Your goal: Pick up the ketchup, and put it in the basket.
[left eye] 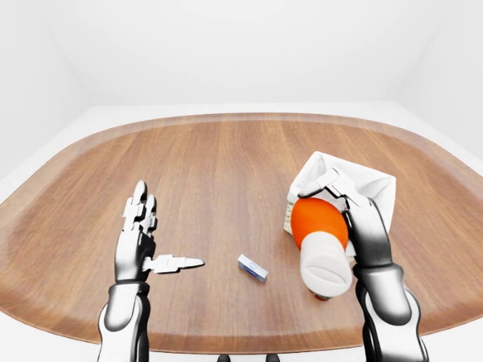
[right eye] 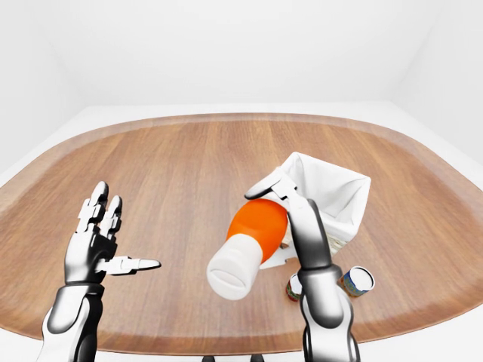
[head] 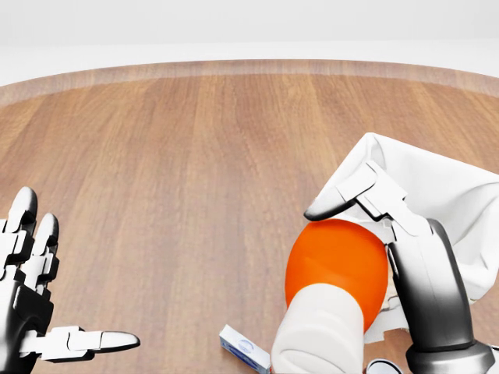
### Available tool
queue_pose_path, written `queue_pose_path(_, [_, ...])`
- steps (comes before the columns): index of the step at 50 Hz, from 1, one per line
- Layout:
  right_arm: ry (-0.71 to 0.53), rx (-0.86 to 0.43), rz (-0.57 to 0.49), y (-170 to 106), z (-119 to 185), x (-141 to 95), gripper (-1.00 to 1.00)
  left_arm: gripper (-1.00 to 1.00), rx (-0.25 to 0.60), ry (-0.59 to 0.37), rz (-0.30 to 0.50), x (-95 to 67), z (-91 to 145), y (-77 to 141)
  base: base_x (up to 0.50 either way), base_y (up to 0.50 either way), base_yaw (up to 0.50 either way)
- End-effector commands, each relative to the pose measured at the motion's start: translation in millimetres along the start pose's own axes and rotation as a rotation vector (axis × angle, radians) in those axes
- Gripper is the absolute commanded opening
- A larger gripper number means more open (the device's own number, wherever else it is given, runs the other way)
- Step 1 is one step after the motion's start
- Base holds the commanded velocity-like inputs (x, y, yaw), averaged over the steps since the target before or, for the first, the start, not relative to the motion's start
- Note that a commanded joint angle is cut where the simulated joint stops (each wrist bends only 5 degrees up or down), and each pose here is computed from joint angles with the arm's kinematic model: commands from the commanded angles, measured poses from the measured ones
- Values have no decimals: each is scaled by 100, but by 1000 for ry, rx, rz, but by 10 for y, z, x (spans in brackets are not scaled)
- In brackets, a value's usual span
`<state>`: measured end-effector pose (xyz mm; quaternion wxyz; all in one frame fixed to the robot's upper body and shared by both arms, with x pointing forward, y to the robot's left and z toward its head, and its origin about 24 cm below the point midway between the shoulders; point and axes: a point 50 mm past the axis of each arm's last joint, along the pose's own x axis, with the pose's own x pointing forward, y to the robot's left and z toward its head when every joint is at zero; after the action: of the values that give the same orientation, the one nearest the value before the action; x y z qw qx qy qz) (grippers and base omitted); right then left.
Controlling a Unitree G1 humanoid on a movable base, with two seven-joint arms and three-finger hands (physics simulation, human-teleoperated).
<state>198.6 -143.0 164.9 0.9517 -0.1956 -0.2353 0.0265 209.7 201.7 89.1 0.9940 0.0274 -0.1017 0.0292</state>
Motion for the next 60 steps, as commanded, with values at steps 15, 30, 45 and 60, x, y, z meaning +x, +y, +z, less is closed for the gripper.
queue_pose_path(15, [-172, -360, 66, -165, 388, 240, -100, 100, -3, -1, -2, -5, -6, 0, 0, 0, 0])
queue_pose_path(30, [-64, -599, 135, -330, 272, 385, -100, 100, -3, 1, -3, -3, -15, -1, 0, 0, 0])
queue_pose_path(45, [58, -686, 147, -532, 65, 479, -100, 100, -9, 2, 1, -4, -22, 15, 0, 0, 0])
queue_pose_path(60, [203, -699, 130, -759, -263, 523, -100, 100, -11, 3, 0, -13, -36, 17, 0, 0, 0])
